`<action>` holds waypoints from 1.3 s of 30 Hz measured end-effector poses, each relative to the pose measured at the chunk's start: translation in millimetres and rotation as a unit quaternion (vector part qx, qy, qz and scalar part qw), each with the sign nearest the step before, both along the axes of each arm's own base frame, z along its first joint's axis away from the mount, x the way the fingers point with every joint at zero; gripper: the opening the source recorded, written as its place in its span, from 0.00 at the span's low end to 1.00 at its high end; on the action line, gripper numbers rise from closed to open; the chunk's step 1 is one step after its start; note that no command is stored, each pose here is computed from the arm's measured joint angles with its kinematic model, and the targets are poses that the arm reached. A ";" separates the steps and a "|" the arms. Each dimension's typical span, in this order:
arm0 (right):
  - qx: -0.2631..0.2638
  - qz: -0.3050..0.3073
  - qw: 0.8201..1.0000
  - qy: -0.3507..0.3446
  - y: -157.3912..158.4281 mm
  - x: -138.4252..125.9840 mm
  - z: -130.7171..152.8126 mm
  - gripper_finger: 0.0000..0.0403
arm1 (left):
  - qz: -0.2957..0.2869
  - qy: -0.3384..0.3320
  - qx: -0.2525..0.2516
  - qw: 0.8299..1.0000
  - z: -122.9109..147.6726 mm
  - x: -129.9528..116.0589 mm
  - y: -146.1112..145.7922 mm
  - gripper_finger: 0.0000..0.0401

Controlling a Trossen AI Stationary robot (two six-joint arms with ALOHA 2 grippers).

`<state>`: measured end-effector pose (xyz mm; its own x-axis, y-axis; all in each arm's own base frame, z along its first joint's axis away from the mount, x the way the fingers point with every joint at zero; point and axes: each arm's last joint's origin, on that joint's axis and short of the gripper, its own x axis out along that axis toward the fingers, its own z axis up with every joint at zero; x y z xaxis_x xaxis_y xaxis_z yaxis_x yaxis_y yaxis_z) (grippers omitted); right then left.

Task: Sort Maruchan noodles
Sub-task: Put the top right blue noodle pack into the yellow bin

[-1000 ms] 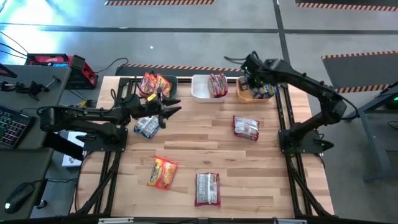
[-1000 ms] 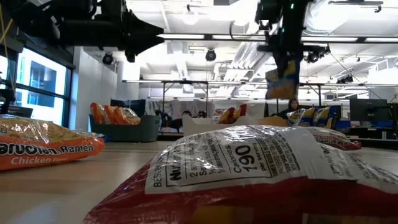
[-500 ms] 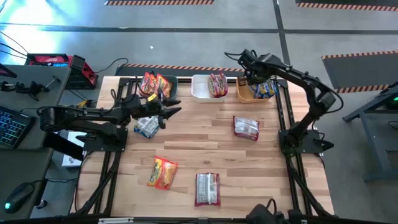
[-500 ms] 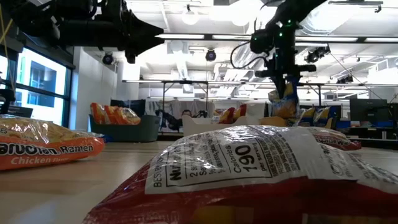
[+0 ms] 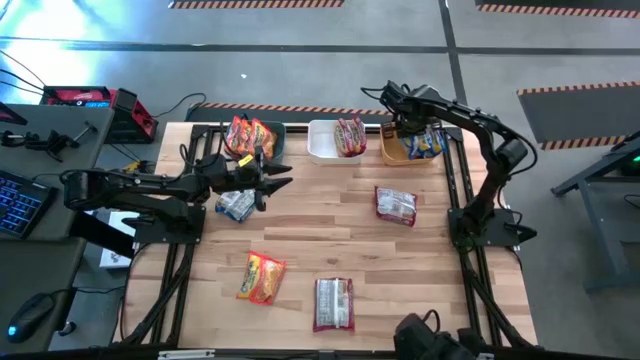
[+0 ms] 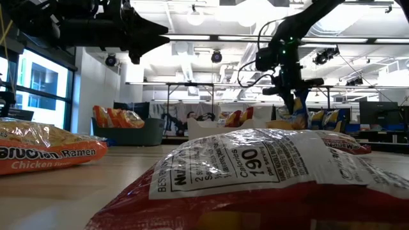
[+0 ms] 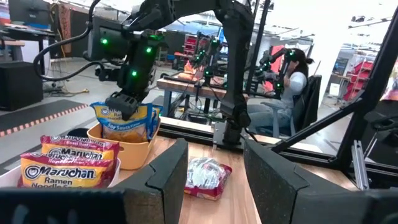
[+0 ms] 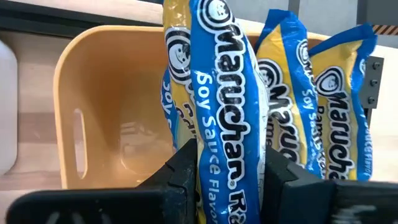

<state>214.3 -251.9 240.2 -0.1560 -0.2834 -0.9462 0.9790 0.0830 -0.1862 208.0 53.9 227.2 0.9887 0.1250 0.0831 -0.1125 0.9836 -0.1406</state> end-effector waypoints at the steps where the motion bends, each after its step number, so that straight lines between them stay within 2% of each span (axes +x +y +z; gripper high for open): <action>1: 0.000 -0.001 1.000 0.000 -1.3 -0.2 -1.1 0.20 | 0.000 0.000 0.000 1.000 0.0 0.0 0.1 0.36; 11: -0.011 -0.012 1.000 -0.007 -8.9 -3.6 -4.3 0.20 | 0.000 0.001 0.000 1.000 -0.1 0.0 0.1 0.36; 19: 0.000 -0.023 1.000 -0.019 -2.1 -8.4 -39.7 0.20 | 0.000 0.001 0.000 1.000 -0.1 0.0 0.1 0.36; 26: -0.004 -0.024 0.999 -0.023 -0.9 -9.5 -45.3 0.21 | 0.000 0.001 0.000 1.000 0.0 0.0 0.1 0.36; 32: -0.006 -0.030 0.999 -0.019 -3.6 -12.4 -43.9 0.28 | 0.000 0.001 0.000 1.000 0.0 0.0 0.1 0.36; 39: -0.005 -0.033 0.999 0.017 -1.1 -16.5 -43.9 0.43 | 0.001 0.000 0.000 1.000 0.1 0.0 0.2 0.36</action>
<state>197.7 -252.9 196.3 -0.2061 -0.2815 -0.9372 0.9754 0.0171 -0.2196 208.1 54.1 227.3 0.9886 0.1265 0.0822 -0.1141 0.9834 -0.1410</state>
